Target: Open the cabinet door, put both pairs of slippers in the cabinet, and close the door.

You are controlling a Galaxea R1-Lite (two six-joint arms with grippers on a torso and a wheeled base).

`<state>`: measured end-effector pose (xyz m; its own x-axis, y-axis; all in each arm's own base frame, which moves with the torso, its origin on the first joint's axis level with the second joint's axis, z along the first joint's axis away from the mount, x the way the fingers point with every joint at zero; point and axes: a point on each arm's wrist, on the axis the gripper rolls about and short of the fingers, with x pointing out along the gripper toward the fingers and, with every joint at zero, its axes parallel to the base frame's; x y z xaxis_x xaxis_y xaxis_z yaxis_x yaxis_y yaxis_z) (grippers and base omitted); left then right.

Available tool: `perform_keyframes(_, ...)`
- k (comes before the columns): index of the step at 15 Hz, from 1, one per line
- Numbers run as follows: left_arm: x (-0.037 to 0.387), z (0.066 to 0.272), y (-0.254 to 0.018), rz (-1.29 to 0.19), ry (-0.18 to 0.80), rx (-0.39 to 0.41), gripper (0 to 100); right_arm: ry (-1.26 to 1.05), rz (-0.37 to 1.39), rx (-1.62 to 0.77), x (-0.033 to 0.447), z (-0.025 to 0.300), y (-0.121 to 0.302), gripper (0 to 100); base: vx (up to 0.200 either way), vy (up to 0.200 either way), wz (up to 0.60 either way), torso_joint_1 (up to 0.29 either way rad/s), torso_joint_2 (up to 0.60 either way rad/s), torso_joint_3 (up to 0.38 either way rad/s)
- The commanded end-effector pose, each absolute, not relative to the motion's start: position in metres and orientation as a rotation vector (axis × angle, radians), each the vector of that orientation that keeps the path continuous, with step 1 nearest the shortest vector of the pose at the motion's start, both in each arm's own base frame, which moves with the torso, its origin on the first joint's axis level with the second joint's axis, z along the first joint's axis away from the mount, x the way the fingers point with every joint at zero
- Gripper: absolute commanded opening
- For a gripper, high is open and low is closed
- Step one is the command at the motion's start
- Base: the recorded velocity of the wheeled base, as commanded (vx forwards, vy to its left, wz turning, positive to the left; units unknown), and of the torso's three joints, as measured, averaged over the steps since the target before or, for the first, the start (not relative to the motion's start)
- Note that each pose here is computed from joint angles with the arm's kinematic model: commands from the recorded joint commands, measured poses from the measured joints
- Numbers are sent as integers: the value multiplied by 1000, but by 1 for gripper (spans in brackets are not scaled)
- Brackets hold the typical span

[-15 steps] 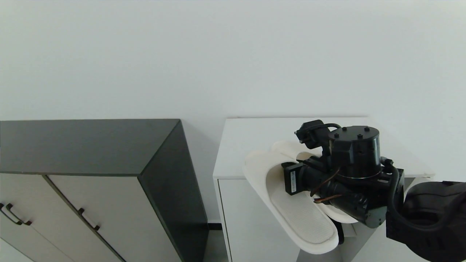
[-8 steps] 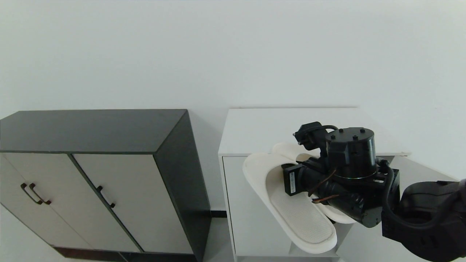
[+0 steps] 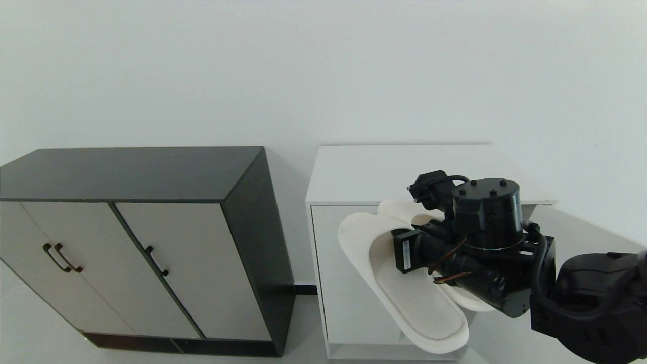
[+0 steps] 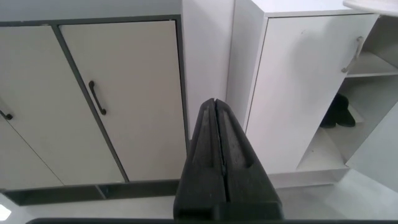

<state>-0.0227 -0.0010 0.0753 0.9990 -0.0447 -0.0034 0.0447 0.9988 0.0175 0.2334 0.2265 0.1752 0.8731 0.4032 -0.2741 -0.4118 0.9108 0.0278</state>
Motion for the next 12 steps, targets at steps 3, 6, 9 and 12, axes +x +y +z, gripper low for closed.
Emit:
perform_keyframes(3,-23,75,-1,-45,4,17,0,281,425,-33,234,174,226,0,0,0,0,0,0,0)
perform_keyframes(6,-23,75,-1,-45,3,18,0,282,428,-34,233,174,227,0,0,-133,0,-2,2,0)
perform_keyframes(9,-23,75,-1,-45,4,18,0,285,434,-37,230,174,227,0,0,-200,0,6,-1,5)
perform_keyframes(12,-23,75,-1,-45,4,18,0,282,443,-36,226,175,227,0,0,-200,0,2,6,2)
